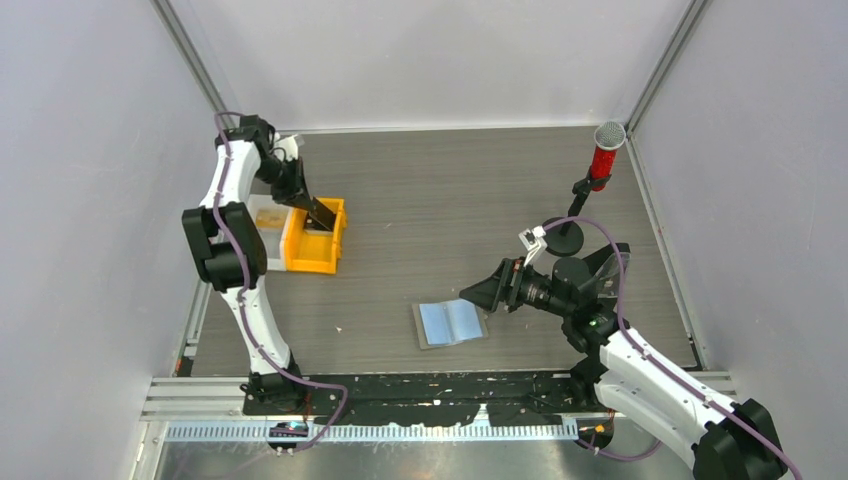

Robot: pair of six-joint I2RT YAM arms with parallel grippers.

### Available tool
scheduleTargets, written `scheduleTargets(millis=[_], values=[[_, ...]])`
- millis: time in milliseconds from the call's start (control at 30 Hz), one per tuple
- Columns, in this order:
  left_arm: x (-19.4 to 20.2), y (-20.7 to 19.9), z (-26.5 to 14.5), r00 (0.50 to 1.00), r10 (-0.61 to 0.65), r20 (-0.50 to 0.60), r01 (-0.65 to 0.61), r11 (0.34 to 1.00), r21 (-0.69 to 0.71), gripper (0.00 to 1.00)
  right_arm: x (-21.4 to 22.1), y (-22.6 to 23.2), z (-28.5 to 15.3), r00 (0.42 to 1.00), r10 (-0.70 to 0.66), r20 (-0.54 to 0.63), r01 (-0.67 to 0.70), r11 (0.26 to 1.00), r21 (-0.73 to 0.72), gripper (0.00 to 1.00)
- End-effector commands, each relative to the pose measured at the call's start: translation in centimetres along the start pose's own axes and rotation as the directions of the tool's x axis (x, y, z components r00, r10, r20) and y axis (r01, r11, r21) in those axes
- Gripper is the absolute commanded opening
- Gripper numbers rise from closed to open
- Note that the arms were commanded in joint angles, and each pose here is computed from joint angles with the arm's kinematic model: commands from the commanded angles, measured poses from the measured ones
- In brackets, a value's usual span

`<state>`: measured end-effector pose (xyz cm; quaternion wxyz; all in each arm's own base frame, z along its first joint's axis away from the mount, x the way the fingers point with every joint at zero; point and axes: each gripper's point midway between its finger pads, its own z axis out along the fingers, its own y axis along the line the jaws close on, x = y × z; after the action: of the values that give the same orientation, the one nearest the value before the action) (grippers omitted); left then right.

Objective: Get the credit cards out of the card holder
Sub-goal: Place the credit card in the storage box.

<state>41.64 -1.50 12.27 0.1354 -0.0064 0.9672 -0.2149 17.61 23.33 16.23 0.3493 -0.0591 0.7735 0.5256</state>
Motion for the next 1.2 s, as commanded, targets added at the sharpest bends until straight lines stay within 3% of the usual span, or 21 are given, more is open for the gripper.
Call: scheduleTargets(millis=[0,233,700,967,1167], values=[[-1.0,-0.1,-0.4,1.000,0.007,0.030,-0.007,1.000,0.015,0.00,-1.9,1.4,-0.1,0.997,-0.046,0.057,0.047,0.999,-0.023,0.95],[-1.3,0.6,-0.1,1.000,-0.002,0.026,0.002,1.000,-0.013,0.03,-2.1,1.5,-0.3,0.997,-0.054,0.064,0.055,0.998,-0.015,0.95],[-1.6,1.4,-0.6,0.999,0.000,0.038,0.003,0.997,-0.073,0.19,-2.3,1.1,-0.1,0.998,-0.033,0.059,0.033,0.999,0.013,0.95],[-2.9,0.8,-2.5,0.993,-0.030,0.117,0.042,0.994,-0.097,0.31,-1.5,-0.4,-0.1,1.000,-0.002,0.004,0.002,0.994,0.105,0.95],[-4.2,0.1,-4.6,0.978,-0.048,0.201,0.073,0.990,-0.117,0.33,-2.1,0.0,-0.8,1.000,-0.016,0.025,0.013,0.992,0.122,0.95]])
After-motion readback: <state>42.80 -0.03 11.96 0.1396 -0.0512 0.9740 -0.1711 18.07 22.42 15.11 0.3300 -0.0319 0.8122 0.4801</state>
